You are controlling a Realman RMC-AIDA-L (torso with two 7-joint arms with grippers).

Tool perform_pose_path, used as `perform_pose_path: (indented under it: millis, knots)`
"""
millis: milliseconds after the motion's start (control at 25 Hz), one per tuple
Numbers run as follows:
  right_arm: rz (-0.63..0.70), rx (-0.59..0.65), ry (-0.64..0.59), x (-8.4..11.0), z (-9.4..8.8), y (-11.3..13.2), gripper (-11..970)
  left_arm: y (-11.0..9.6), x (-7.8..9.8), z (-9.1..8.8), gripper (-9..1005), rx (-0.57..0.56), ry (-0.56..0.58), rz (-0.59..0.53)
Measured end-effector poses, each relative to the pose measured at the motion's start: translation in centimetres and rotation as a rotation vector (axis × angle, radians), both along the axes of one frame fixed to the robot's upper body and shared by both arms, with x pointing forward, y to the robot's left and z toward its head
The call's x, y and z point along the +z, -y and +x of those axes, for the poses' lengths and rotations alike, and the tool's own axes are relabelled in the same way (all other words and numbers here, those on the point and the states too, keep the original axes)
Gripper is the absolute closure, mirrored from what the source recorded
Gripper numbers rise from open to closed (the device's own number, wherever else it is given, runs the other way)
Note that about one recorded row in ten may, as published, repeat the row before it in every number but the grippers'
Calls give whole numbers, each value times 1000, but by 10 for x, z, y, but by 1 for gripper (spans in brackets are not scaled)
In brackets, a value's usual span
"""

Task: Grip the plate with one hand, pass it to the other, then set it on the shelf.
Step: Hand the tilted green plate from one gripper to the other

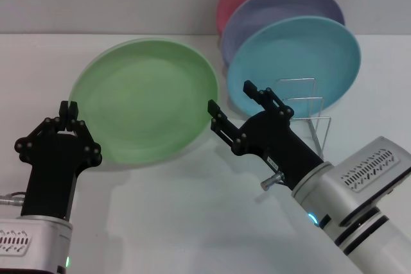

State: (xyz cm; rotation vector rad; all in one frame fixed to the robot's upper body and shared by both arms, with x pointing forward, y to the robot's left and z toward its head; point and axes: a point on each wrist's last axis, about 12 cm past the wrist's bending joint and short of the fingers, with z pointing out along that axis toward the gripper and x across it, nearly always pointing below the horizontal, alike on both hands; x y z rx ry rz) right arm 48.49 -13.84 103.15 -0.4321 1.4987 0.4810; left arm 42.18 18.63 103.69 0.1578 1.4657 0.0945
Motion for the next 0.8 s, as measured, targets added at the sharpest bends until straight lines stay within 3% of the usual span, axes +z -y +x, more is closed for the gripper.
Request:
perform_pose_path:
  millis: [800]
  knots:
    - [-23,8,-31,1,12,-10,225,2,2,-3,967,3,10,6]
